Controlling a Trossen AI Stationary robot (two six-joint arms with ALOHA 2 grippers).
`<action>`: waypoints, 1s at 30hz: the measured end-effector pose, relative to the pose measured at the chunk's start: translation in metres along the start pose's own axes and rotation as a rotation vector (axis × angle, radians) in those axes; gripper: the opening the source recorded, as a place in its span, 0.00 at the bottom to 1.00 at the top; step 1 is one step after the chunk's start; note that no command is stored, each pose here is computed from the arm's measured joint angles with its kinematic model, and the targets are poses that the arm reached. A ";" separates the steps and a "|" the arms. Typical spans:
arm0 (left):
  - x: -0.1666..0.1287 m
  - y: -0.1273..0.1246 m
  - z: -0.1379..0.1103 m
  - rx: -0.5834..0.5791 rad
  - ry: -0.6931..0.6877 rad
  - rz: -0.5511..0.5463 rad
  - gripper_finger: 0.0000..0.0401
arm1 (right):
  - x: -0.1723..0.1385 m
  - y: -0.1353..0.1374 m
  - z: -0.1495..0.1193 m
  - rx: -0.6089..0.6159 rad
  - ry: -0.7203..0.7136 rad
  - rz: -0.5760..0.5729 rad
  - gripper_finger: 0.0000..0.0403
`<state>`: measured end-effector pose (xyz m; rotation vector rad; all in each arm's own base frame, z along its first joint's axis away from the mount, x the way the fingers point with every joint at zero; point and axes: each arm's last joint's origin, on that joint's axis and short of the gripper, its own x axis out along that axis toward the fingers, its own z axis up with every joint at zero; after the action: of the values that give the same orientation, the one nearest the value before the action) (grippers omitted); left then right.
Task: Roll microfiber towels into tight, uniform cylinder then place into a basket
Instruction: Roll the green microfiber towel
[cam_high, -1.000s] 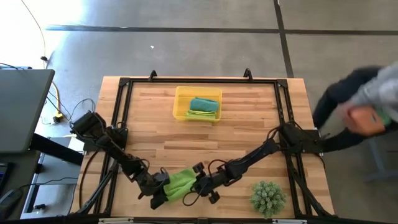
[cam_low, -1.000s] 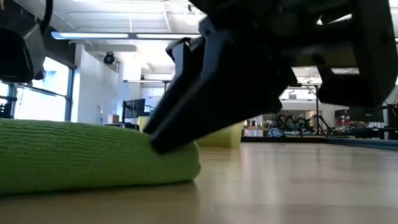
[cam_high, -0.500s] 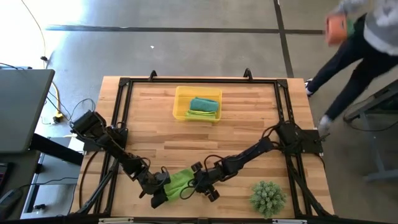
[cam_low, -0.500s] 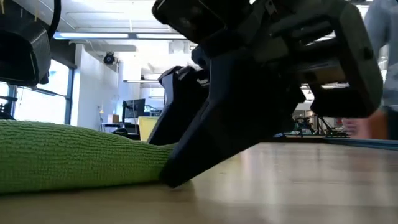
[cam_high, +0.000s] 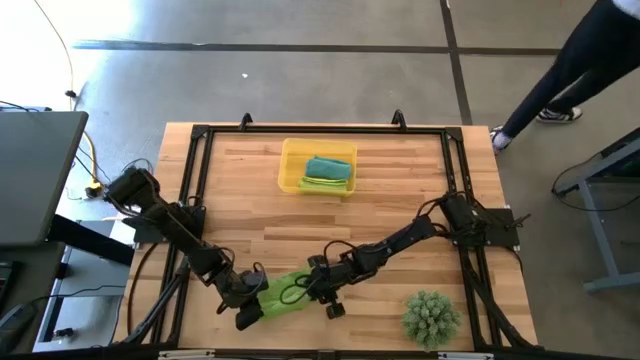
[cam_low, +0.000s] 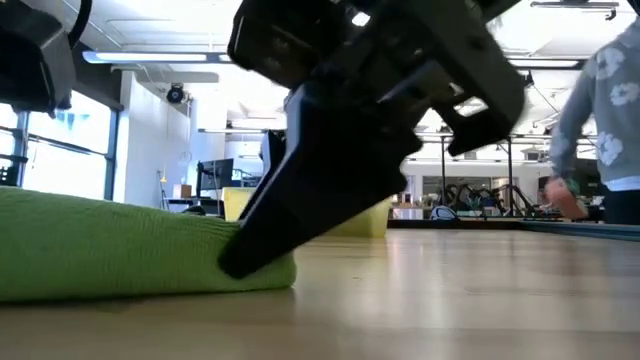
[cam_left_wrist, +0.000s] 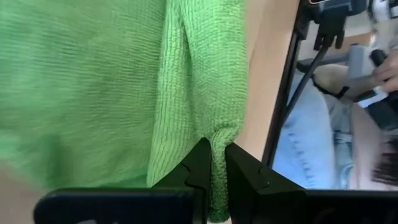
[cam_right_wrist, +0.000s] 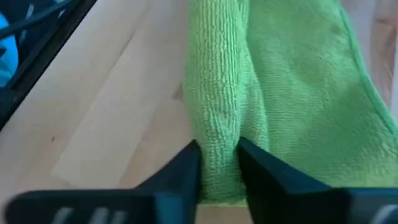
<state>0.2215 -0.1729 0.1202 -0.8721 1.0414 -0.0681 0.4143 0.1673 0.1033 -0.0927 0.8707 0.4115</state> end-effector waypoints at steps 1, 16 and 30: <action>-0.004 -0.001 -0.001 0.016 0.004 0.009 0.06 | 0.000 -0.002 0.000 0.024 0.001 0.001 0.22; -0.059 -0.018 0.001 0.247 -0.157 0.014 0.06 | -0.004 -0.036 0.000 0.342 0.009 0.228 0.01; -0.012 -0.002 -0.034 0.108 0.113 0.095 0.17 | -0.005 -0.041 -0.002 0.349 0.028 0.214 0.01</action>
<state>0.1895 -0.1890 0.1234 -0.7261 1.1734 -0.0936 0.4256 0.1278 0.1019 0.3199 0.9718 0.4522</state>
